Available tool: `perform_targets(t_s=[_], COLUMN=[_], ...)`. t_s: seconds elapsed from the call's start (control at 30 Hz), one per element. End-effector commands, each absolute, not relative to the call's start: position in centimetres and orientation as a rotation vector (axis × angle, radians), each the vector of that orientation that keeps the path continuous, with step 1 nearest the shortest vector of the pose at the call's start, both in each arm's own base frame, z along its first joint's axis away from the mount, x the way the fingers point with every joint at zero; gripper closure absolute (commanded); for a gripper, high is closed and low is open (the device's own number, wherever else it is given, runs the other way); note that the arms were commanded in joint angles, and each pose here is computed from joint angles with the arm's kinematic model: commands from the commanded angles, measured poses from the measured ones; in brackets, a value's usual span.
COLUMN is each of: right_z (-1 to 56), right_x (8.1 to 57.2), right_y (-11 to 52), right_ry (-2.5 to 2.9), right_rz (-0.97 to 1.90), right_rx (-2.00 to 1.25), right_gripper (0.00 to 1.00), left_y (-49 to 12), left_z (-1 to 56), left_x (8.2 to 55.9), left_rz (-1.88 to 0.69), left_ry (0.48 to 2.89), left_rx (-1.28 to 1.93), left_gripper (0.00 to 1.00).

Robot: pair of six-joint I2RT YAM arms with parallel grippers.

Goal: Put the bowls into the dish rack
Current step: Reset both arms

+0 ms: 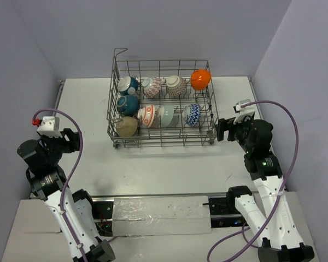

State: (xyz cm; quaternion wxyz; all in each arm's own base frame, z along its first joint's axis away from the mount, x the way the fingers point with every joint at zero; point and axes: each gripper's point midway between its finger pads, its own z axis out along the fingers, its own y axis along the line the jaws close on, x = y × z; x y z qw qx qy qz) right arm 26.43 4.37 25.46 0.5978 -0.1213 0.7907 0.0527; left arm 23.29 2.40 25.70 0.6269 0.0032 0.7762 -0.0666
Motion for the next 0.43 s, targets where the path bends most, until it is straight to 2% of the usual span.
perform_targets(t_s=[0.0, 0.23, 0.27, 0.4], right_z=[27.02, 27.49, 27.24, 27.55], right_x=[26.91, 26.86, 26.75, 26.71], right_y=[3.90, 3.73, 4.05, 4.52], right_ry=[1.777, 1.765, 1.773, 1.768], right_rz=[0.110, 0.096, 0.105, 0.119], right_rx=[-0.211, -0.196, -0.218, -0.236], right_gripper=[0.07, 0.07, 0.11, 0.11], left_y=[2.45, 2.51, 2.47, 2.45], left_z=[26.22, 26.18, 26.25, 26.19], left_x=[23.42, 23.44, 23.43, 23.42], left_rz=[-0.143, -0.142, -0.143, -0.146], left_ry=[1.749, 1.749, 1.747, 1.748], left_rx=[0.020, 0.017, 0.018, 0.017], left_gripper=[0.31, 0.31, 0.31, 0.31])
